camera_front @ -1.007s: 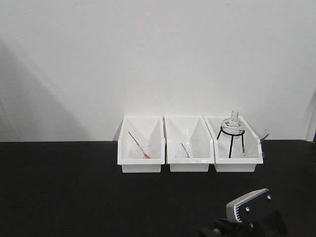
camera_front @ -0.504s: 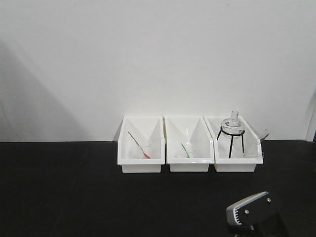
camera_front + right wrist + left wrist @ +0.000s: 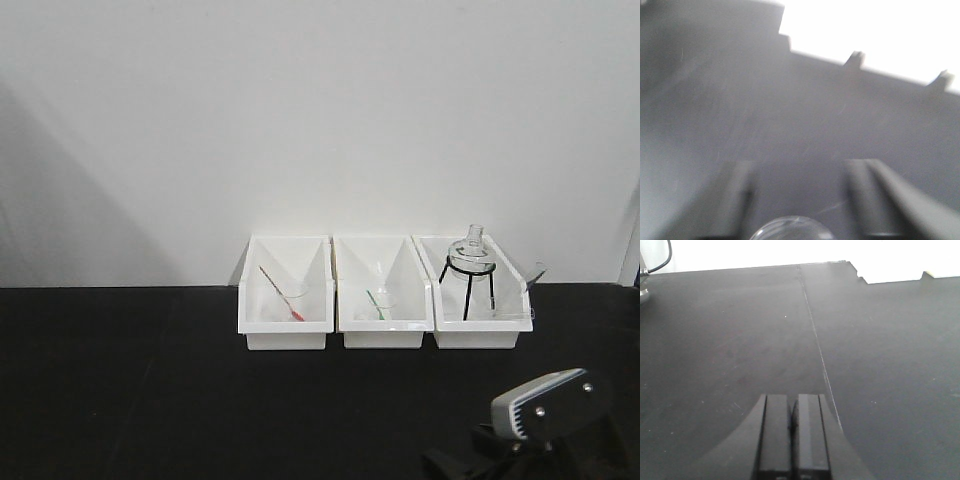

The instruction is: Grab transparent chemical and place on left bench

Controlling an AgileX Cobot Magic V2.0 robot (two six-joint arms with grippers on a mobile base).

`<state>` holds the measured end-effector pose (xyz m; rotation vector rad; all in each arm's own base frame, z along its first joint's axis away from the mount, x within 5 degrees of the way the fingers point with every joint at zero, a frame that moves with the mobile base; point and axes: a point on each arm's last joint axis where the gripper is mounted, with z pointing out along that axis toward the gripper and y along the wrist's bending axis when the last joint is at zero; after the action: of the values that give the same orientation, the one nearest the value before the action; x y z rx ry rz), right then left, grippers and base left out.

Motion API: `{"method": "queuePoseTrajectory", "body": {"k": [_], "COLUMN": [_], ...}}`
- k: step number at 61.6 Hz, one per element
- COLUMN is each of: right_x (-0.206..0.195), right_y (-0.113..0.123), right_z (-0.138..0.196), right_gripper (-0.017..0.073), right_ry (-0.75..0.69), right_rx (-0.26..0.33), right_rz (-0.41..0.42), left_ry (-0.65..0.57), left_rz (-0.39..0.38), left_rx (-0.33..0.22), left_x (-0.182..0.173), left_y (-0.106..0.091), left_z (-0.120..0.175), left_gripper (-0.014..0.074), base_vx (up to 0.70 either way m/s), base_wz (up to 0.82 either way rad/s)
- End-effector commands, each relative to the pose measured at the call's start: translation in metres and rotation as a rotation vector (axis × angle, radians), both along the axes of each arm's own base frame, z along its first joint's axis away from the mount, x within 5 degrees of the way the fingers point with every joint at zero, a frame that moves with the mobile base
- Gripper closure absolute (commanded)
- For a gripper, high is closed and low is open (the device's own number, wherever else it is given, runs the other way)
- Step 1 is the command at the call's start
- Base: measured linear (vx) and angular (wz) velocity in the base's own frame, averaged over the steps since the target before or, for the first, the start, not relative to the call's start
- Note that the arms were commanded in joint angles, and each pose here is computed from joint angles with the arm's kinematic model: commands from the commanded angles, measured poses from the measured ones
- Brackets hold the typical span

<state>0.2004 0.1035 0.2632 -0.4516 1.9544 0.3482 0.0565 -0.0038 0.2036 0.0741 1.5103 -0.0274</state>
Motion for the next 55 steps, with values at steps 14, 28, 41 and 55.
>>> {"method": "queuePoseTrajectory", "body": {"k": [14,28,41,55], "right_x": [-0.042,-0.06,-0.062,-0.061], "right_y": [-0.029,-0.039,-0.04,-0.042], "right_z": [0.075,0.09,0.089,0.085], "right_gripper": [0.0571,0.0567,0.0567,0.0567], "right_ry": [-0.23,-0.317,-0.317,-0.278], "right_rx": [0.111,0.133,0.133,0.127], "right_rz": [-0.08,-0.081,-0.082,-0.108], "left_ry": [-0.081,-0.081,-0.081,-0.081], "left_rz": [-0.001,-0.001,-0.001,-0.001], "left_rx": [-0.014,-0.014,-0.014,-0.014], "left_x": [-0.001,-0.001,-0.001,-0.001], "left_y": [0.0,0.0,0.0,0.0], "left_z": [0.003,0.003,0.003,0.003], "left_gripper": [0.0597,0.0597,0.0597,0.0597], "base_vx": [0.0,0.0,0.0,0.0], "base_wz": [0.0,0.0,0.0,0.0]}}
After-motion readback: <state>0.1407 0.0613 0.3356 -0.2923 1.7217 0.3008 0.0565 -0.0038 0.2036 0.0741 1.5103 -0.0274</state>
